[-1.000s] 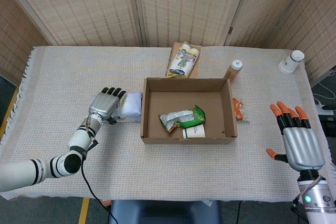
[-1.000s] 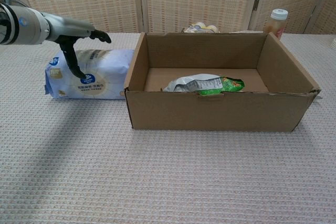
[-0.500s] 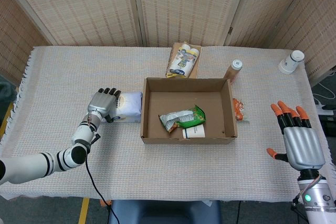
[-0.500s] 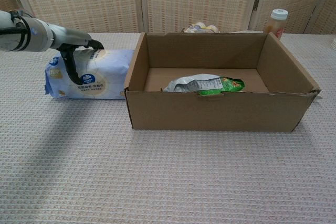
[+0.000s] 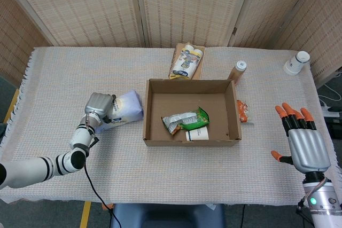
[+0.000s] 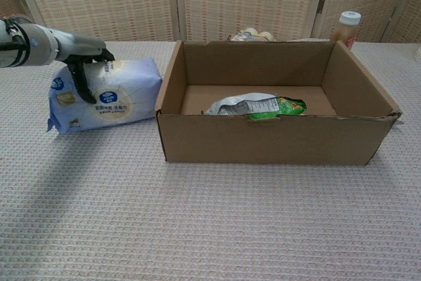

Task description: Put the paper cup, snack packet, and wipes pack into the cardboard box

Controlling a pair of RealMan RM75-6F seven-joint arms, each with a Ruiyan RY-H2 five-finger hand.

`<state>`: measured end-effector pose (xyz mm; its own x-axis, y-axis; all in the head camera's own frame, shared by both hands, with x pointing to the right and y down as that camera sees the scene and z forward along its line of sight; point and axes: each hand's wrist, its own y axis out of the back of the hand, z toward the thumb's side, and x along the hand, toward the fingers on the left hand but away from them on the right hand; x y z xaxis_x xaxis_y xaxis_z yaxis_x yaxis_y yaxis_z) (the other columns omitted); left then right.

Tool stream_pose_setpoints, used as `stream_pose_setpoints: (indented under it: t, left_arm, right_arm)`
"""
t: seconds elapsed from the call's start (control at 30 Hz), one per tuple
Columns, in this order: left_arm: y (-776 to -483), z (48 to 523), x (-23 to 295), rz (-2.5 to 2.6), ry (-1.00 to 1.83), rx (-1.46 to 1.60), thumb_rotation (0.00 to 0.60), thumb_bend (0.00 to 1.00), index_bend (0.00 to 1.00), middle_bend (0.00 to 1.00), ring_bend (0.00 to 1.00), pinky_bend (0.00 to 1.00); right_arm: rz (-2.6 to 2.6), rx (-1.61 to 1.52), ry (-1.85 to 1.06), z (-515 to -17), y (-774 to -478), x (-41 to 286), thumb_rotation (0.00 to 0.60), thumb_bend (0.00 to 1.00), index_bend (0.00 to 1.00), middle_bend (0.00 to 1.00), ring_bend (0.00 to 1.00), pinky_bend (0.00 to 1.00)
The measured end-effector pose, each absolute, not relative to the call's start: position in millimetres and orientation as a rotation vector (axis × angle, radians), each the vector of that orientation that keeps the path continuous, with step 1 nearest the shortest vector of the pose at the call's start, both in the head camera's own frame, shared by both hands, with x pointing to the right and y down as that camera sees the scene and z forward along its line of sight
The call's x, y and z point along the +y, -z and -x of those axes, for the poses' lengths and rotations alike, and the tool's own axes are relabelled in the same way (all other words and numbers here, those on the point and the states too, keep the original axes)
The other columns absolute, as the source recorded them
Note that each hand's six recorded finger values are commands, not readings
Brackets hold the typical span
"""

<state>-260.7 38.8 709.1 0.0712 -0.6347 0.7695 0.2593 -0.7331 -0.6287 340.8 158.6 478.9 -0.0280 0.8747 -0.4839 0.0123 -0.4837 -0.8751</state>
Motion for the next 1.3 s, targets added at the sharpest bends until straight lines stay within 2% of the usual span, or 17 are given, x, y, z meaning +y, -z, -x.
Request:
stream_pose_setpoints:
  t: [0.33, 0.63, 0.9, 1.07, 1.3]
  left_arm:
    - [-675, 264, 18, 1.621, 1.697, 0.392, 0.600, 0.28, 0.43, 0.59, 0.49, 0.67]
    - [-615, 247, -11, 1.561, 1.596, 0.474, 0.600, 0.29, 0.45, 0.61, 0.50, 0.67]
    - [-558, 180, -15, 1.662, 1.380, 0.572, 0.600, 0.29, 0.46, 0.62, 0.51, 0.67]
    - [-529, 126, -6, 1.722, 1.234, 0.582, 0.600, 0.29, 0.46, 0.62, 0.51, 0.68]
    - [-541, 70, 26, 1.847, 1.149, 0.558, 0.600, 0.29, 0.45, 0.62, 0.51, 0.67]
  right_arm:
    - [1.565, -0.963, -1.586, -343, -476, 158, 0.600, 0.07, 0.04, 0.00, 0.00, 0.00]
    - [1.569, -0.966, -1.567, -342, -473, 158, 0.600, 0.07, 0.04, 0.00, 0.00, 0.00]
    - [1.575, -0.971, -1.539, -339, -469, 160, 0.600, 0.07, 0.04, 0.00, 0.00, 0.00]
    - [1.579, -0.971, -1.531, -339, -468, 160, 0.600, 0.07, 0.04, 0.00, 0.00, 0.00]
    - [1.584, -0.969, -1.524, -338, -467, 162, 0.600, 0.07, 0.04, 0.00, 0.00, 0.00]
